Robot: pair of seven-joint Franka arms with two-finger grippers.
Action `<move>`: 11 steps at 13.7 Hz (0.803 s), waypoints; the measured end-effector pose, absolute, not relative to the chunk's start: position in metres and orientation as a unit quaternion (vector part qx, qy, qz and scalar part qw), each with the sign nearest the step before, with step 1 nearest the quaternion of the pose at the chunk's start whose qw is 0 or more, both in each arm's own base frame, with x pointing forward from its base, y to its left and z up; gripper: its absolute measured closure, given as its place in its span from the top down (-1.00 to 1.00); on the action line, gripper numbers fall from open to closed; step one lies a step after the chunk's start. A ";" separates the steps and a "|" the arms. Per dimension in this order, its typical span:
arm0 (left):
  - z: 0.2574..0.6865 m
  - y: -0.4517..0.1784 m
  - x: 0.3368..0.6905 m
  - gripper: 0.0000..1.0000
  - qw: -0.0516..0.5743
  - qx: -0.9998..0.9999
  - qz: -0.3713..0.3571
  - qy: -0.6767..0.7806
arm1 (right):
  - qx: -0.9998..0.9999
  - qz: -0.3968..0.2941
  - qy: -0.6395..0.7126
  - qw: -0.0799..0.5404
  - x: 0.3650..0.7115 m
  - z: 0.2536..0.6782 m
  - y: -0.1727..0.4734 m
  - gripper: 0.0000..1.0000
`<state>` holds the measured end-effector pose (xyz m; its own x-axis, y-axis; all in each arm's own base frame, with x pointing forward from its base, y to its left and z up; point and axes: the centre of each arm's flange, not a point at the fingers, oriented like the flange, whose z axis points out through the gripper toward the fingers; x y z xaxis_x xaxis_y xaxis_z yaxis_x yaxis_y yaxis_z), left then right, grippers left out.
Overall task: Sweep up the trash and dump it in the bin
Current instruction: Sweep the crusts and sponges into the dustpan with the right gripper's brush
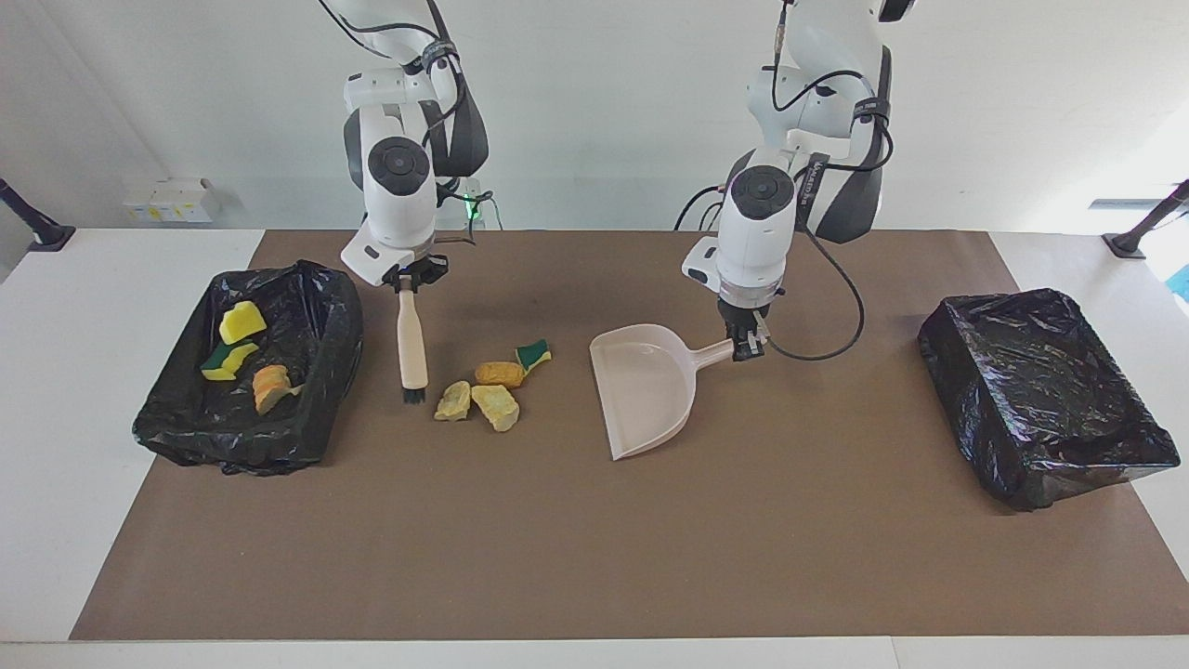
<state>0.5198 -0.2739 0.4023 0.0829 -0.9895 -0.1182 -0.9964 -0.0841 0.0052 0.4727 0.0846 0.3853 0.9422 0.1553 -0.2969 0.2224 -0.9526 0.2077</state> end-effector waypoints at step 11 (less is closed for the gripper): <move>0.387 -0.277 0.504 -0.36 0.040 -0.742 0.026 0.668 | 0.986 -0.152 0.068 -0.002 0.459 0.347 0.166 -0.48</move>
<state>0.5038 -0.2774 0.3869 0.1055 -0.9900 -0.0932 -0.9943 -0.1036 -0.0245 0.4591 0.1657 0.3468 0.9446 0.1353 -0.2989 0.1339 -0.9907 -0.0251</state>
